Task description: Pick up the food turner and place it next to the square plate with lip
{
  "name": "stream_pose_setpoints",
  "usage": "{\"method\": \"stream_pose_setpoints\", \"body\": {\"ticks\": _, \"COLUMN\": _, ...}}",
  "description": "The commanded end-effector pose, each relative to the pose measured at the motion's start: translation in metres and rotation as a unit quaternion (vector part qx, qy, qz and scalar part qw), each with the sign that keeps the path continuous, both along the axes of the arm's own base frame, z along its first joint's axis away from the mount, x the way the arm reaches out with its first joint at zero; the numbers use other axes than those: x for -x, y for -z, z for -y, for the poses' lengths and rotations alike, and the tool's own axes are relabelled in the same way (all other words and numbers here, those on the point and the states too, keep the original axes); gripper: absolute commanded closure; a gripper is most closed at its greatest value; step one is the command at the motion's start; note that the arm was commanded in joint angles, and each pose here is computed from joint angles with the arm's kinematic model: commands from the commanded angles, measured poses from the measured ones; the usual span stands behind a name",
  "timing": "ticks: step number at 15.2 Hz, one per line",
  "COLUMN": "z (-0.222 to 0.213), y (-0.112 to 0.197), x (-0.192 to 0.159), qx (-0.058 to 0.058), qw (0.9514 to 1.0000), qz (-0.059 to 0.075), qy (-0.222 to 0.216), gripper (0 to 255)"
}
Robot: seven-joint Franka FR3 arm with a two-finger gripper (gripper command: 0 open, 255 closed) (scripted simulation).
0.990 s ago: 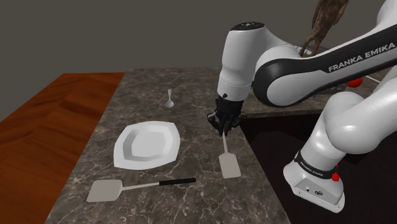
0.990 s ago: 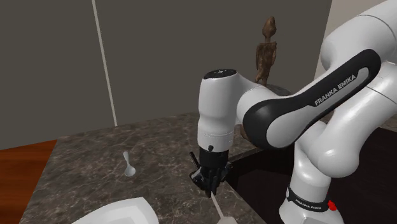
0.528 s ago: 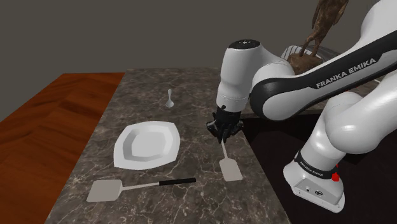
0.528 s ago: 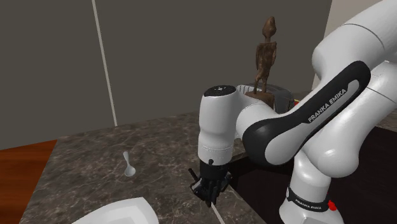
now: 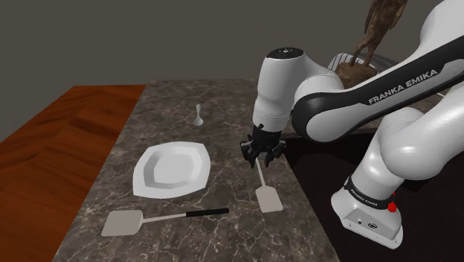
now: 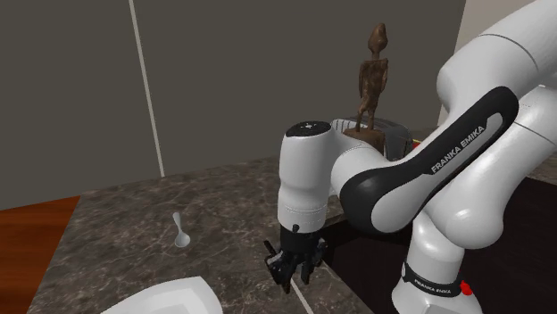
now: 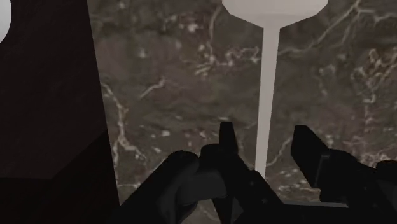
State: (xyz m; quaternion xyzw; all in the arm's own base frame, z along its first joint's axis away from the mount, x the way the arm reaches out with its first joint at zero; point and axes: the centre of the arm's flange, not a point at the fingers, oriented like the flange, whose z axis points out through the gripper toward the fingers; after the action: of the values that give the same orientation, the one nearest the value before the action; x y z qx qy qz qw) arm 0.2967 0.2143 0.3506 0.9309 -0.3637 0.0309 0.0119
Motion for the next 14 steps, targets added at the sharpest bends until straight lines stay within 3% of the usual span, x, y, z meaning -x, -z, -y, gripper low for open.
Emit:
{"method": "stream_pose_setpoints", "body": {"ticks": 1, "z": 0.000, "y": 0.000, "x": 0.000, "qx": 0.000, "qw": 1.0000, "qz": 0.000, "qy": 0.000, "gripper": 0}}
{"method": "stream_pose_setpoints", "body": {"ticks": 5, "z": 0.000, "y": 0.000, "x": 0.000, "qx": 0.000, "qw": 1.0000, "qz": 0.000, "qy": 0.000, "gripper": 0}}
{"method": "stream_pose_setpoints", "body": {"ticks": 9, "z": -0.002, "y": -0.050, "x": 0.002, "qx": 0.000, "qw": 1.0000, "qz": 0.000, "qy": 0.000, "gripper": 0}}
{"method": "stream_pose_setpoints", "body": {"ticks": 14, "z": -0.002, "y": -0.050, "x": 0.002, "qx": 0.000, "qw": 1.0000, "qz": 0.000, "qy": 0.000, "gripper": 0}}
